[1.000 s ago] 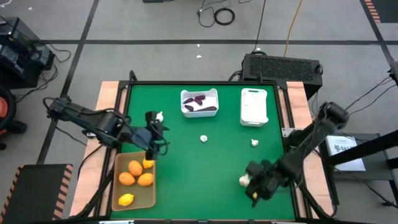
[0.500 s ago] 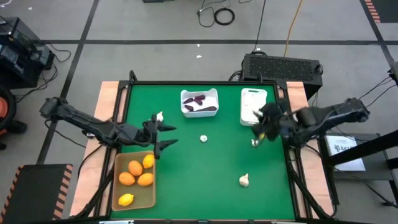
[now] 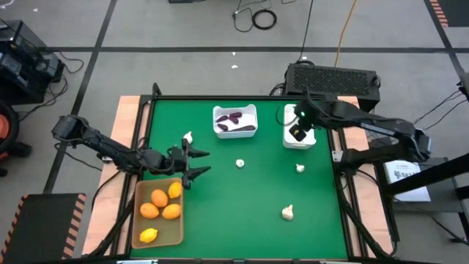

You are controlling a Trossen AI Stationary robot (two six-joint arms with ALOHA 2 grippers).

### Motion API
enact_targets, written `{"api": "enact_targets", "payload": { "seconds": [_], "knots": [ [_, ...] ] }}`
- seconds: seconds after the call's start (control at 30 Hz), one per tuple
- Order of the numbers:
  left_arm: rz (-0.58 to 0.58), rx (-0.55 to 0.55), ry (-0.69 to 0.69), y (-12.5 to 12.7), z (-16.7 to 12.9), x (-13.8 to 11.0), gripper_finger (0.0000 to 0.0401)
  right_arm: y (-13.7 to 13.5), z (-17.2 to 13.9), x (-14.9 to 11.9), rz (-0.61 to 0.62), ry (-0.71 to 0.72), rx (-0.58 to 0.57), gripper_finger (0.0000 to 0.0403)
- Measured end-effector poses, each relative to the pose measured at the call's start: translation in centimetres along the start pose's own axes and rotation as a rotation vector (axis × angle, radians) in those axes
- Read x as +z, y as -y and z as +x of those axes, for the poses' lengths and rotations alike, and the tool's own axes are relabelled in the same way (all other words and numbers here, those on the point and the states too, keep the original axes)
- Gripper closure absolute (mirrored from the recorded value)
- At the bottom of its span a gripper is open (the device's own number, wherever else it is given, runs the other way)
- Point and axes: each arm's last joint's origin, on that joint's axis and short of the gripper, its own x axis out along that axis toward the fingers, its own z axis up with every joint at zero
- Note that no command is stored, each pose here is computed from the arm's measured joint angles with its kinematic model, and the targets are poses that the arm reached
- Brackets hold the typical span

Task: Sort produce into baskets
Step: Put the white garlic into the right white bin, then put the middle right white garlic into the right white bin

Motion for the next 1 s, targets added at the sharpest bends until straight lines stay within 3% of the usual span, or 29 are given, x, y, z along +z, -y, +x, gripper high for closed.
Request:
{"api": "enact_targets", "payload": {
  "seconds": [0.27, 0.47, 0.7, 0.87, 1.0],
  "knots": [
    [-0.01, -0.08, 0.015, 0.3, 0.0, 0.2, 0.0141, 2.0, 5.0, 1.6, 0.056, -0.178, -0.045, 0.0316],
    [-0.015, -0.121, 0.009, 0.4, 0.0, 0.2, 0.0141, 2.4, 6.9, 1.8, 0.075, -0.25, -0.066, 0.0268],
    [-0.01, -0.148, -0.013, 0.4, 0.0, 0.0, 0.0141, 2.3, 7.3, 1.8, 0.075, -0.266, -0.045, 0.0189],
    [-0.021, -0.135, -0.03, 0.4, 0.0, -0.2, 0.0141, 2.4, 6.6, 1.8, 0.074, -0.246, -0.038, 0.0155],
    [-0.021, -0.13, -0.03, 0.4, 0.0, -0.2, 0.0141, 2.4, 5.5, 1.5, 0.136, -0.244, 0.092, 0.0147]
  ]
}}
